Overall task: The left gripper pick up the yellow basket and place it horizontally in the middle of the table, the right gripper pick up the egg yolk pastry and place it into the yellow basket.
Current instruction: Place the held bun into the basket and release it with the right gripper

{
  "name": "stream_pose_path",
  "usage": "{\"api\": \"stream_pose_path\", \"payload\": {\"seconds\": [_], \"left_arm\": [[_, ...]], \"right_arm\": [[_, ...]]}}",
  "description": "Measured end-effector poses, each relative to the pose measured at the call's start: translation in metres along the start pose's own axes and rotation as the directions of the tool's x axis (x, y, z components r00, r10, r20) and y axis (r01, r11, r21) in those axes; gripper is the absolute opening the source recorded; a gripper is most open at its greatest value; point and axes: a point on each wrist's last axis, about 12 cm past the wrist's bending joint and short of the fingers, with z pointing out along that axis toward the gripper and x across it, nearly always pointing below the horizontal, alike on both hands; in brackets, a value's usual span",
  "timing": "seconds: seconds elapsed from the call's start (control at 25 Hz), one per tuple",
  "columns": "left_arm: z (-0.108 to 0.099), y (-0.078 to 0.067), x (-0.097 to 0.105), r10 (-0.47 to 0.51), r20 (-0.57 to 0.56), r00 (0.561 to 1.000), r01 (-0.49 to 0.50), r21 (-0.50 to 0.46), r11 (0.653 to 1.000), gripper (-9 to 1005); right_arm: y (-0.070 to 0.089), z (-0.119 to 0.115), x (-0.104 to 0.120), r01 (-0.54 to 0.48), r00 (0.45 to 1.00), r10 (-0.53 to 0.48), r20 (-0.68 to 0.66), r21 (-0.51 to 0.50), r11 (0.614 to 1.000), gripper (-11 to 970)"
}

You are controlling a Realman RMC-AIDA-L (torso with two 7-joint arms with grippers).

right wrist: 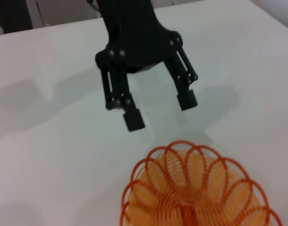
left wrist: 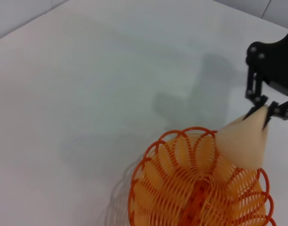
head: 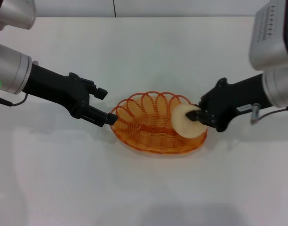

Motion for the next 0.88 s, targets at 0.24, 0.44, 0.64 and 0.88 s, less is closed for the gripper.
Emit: {"api": "stream_pose_path", "payload": {"seconds": [0.24, 0.44, 0.64, 0.88], "left_arm": [[0.002, -0.001, 0.000, 0.003, 0.004, 1.000, -0.003, 0.005, 1.000, 875], [0.002, -0.001, -0.001, 0.003, 0.007, 1.000, -0.003, 0.005, 1.000, 875], [0.002, 0.000, -0.001, 0.003, 0.007, 1.000, -0.003, 0.000, 1.000, 875], [0.001, 0.000, 0.001, -0.002, 0.012, 1.000, 0.002, -0.006, 1.000, 875]], "right_arm": [[0.000, 0.015, 0.001, -0.003, 1.000, 0.002, 0.013, 0.016, 1.000, 53], [0.001, 0.022, 0.000, 0.008, 1.000, -0.008, 0.016, 0.025, 1.000, 46], [0.001, 0.024, -0.001, 0.015, 1.000, -0.015, 0.017, 0.028, 1.000, 42], [0.001, 0.025, -0.004, 0.022, 0.999, -0.023, 0.025, 0.033, 0.999, 138]]}}
